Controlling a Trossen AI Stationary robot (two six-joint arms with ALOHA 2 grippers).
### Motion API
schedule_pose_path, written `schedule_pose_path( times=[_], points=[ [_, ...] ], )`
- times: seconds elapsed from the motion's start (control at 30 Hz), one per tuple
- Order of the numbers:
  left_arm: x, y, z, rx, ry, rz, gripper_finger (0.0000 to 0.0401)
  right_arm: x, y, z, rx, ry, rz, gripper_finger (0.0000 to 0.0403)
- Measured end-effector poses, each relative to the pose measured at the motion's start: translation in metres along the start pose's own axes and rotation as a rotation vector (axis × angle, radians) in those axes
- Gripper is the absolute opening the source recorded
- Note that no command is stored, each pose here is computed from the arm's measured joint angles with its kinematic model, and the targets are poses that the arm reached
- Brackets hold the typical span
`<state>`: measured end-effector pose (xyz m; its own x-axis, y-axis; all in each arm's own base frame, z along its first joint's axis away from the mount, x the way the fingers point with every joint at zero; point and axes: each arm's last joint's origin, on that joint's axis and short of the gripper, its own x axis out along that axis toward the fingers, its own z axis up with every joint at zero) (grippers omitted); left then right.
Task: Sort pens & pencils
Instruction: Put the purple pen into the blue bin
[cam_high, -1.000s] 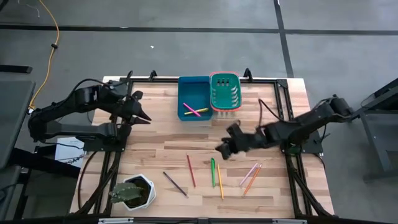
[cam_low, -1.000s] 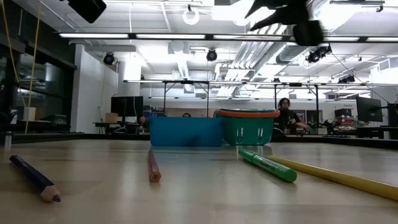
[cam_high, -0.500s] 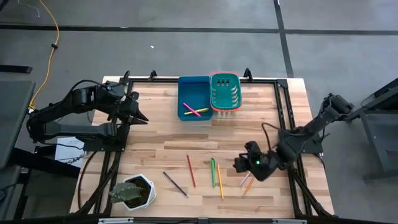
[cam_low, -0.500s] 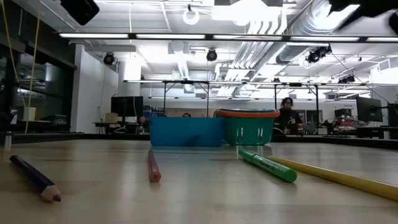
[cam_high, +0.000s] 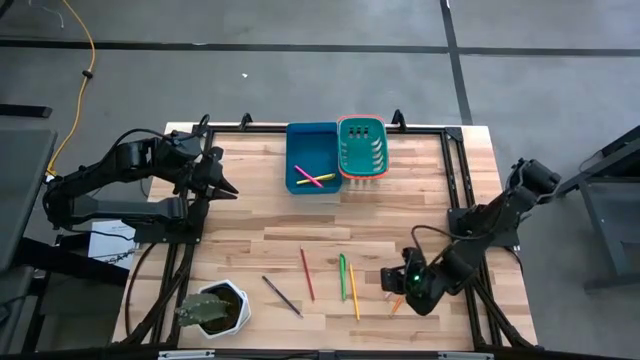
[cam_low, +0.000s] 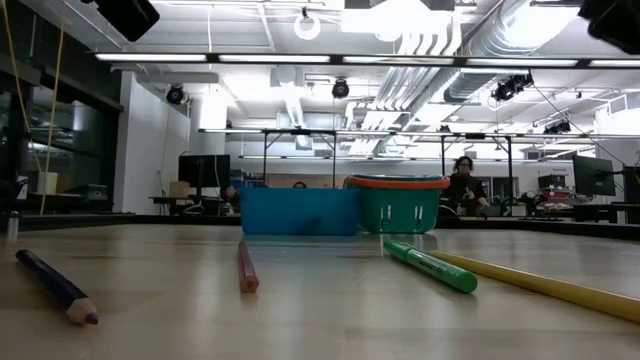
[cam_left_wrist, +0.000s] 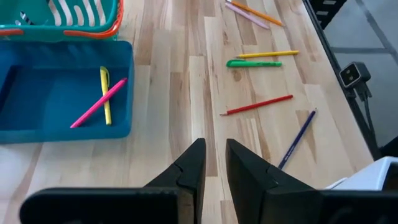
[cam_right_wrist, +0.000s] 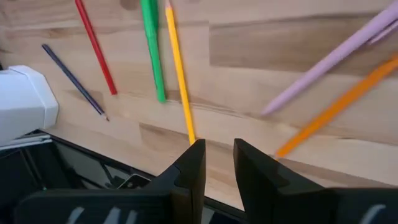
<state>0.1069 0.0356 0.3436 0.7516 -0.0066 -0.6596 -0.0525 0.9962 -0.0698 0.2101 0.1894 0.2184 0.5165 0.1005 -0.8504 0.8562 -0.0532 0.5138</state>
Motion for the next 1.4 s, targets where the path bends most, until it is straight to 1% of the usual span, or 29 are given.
schedule_pose_path(
  times=[0.17,0.43,0.6,0.83,0.93,1.03,1.23,1.33,1.4],
  points=[
    [0.0,0.0,0.0,0.052,0.0,-0.001,0.0051,0.017,0.012,0.003,0.055,-0.005,0.046,0.0073],
    [0.0,0.0,-0.001,0.1,0.007,-0.003,0.0051,0.024,0.028,0.031,0.152,-0.043,0.012,0.0073],
    [0.0,0.0,-0.002,0.145,0.023,-0.008,0.0051,0.025,0.031,0.039,0.171,-0.053,0.001,0.0073],
    [0.0,0.0,-0.002,0.174,0.02,-0.009,0.0051,0.026,0.033,0.04,0.175,-0.058,0.014,0.0073],
    [0.0,0.0,-0.002,0.182,0.019,-0.009,0.0051,0.025,0.037,0.04,0.134,-0.093,0.085,0.0073],
    [0.0,0.0,-0.002,0.183,0.019,-0.009,0.0051,0.025,0.043,0.039,0.046,-0.121,0.156,0.0073],
    [0.0,0.0,-0.002,0.204,0.019,-0.009,0.0051,0.024,0.058,0.041,-0.263,-0.125,0.252,0.0073],
    [0.0,0.0,-0.002,0.212,0.019,-0.009,0.0051,0.025,0.062,0.043,-0.398,-0.092,0.25,0.0073],
    [0.0,0.0,-0.002,0.195,0.019,-0.01,0.0051,0.026,0.064,0.046,-0.485,-0.057,0.241,0.0073]
  ],
)
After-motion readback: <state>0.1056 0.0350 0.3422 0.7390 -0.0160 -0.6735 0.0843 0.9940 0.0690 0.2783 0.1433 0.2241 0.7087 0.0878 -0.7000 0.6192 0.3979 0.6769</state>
